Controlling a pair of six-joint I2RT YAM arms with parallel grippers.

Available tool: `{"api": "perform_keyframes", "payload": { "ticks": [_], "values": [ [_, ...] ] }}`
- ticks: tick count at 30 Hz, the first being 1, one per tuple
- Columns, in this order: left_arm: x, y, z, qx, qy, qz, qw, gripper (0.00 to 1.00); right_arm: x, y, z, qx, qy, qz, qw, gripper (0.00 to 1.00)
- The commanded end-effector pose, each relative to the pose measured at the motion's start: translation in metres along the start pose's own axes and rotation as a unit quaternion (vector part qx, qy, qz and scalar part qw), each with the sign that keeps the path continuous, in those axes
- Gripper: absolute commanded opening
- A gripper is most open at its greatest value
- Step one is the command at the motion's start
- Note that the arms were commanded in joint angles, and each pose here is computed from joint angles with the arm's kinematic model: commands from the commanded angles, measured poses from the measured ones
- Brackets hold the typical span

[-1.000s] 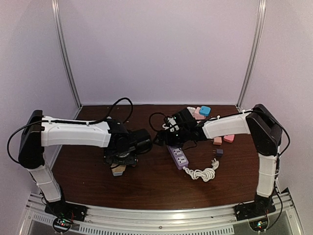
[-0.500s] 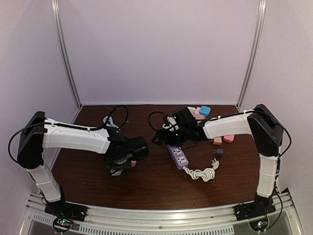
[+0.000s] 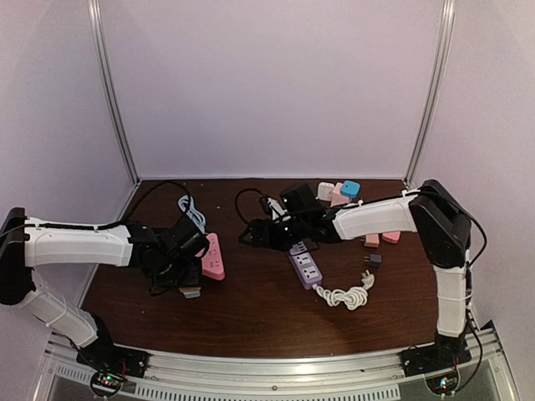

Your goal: Pull the plug off the socket

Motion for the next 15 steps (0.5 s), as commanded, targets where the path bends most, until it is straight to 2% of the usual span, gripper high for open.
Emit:
{"api": "perform_keyframes", "payload": {
  "ticks": [1, 5, 15],
  "values": [
    [-0.002, 0.000, -0.037, 0.048, 0.127, 0.020, 0.990, 0.37, 0.025, 0.002, 0.023, 0.028, -0.077, 0.002, 0.997, 0.91],
    [-0.004, 0.010, -0.040, 0.079, 0.149, 0.043, 0.985, 0.36, 0.039, 0.005, 0.036, 0.037, -0.106, 0.004, 0.994, 0.91],
    [-0.009, 0.018, -0.053, 0.085, 0.197, 0.061, 0.975, 0.35, 0.068, 0.022, 0.059, 0.061, -0.170, 0.031, 0.983, 0.86]
  ]
}}
Point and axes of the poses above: each gripper's point midway between its finger pads, its own x axis out along the fingers, its own z axis along the line the jaws close on, y = z × x, the point moved 1 cm from there along -x, back along the fingers, and after that the axes turned 9 degrees about -x, right-handed, at the moved point
